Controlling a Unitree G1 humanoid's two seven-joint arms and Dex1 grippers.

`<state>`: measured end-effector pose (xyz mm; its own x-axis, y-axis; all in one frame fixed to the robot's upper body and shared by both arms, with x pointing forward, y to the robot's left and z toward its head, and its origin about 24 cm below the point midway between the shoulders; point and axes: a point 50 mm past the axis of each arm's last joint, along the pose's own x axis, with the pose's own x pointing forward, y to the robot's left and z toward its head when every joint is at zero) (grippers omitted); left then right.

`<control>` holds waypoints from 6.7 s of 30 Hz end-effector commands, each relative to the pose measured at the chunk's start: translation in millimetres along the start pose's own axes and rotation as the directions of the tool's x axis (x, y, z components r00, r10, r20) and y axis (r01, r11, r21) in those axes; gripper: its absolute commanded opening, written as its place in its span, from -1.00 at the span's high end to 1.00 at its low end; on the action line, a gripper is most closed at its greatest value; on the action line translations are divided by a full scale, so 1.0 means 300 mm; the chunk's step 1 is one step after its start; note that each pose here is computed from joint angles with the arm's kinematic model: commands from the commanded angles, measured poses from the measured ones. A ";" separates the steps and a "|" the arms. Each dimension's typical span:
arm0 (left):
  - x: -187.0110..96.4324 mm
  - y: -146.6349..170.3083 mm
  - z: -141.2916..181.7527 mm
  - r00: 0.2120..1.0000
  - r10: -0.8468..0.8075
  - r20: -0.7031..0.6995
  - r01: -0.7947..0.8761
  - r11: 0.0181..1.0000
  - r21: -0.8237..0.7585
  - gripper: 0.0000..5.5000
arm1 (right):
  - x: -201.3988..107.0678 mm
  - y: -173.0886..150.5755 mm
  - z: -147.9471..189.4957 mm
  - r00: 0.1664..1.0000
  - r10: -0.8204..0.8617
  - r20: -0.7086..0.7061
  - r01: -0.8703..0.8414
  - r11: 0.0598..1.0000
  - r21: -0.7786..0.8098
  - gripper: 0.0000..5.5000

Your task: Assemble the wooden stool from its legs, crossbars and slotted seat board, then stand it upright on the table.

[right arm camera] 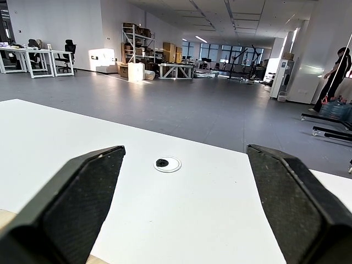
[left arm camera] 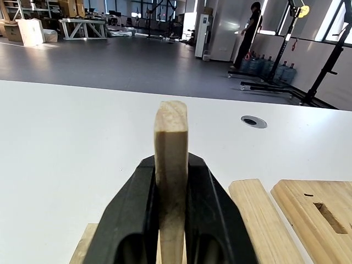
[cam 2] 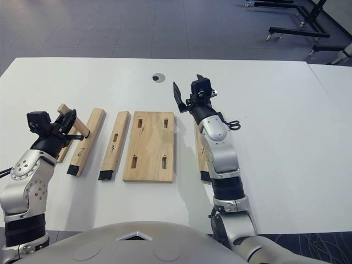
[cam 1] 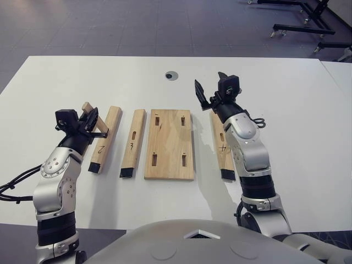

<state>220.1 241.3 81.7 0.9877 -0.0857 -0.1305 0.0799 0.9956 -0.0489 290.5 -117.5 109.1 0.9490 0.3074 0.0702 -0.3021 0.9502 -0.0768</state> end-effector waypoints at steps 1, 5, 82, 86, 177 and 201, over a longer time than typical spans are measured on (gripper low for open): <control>0.002 0.000 -0.055 0.995 -0.008 -0.097 0.010 1.000 0.020 0.86 | 0.001 -0.010 0.007 1.000 -0.004 0.002 0.004 1.000 -0.014 -0.48; 0.000 0.005 -0.055 0.996 -0.008 -0.085 0.009 1.000 0.007 0.86 | 0.000 -0.011 0.006 1.000 -0.004 0.000 0.004 1.000 -0.016 -0.48; -0.201 -0.148 0.145 0.992 0.005 0.124 -0.019 0.993 0.116 0.23 | -0.063 -0.078 -0.010 0.993 -0.117 -0.017 0.117 0.993 -0.004 -0.48; -0.243 -0.116 0.011 0.997 0.071 -0.036 -0.067 0.993 0.093 0.02 | -0.067 -0.071 -0.016 0.994 -0.108 -0.027 0.108 0.994 -0.002 -0.48; 0.045 -0.296 0.111 0.386 -0.877 0.286 0.877 0.252 -0.410 0.26 | -0.073 0.035 0.170 0.641 0.604 0.472 -0.702 0.215 0.679 -0.48; 0.014 -0.281 0.119 0.222 -0.959 0.178 0.898 0.129 -0.421 0.26 | -0.074 0.054 0.178 0.636 0.496 0.590 -0.728 0.135 0.672 0.12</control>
<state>222.7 159.5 117.2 0.1920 -0.9595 0.2064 0.8316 0.0473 -0.5533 259.6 -106.4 156.7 0.4142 0.6956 0.5870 -0.7863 -0.0513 0.6157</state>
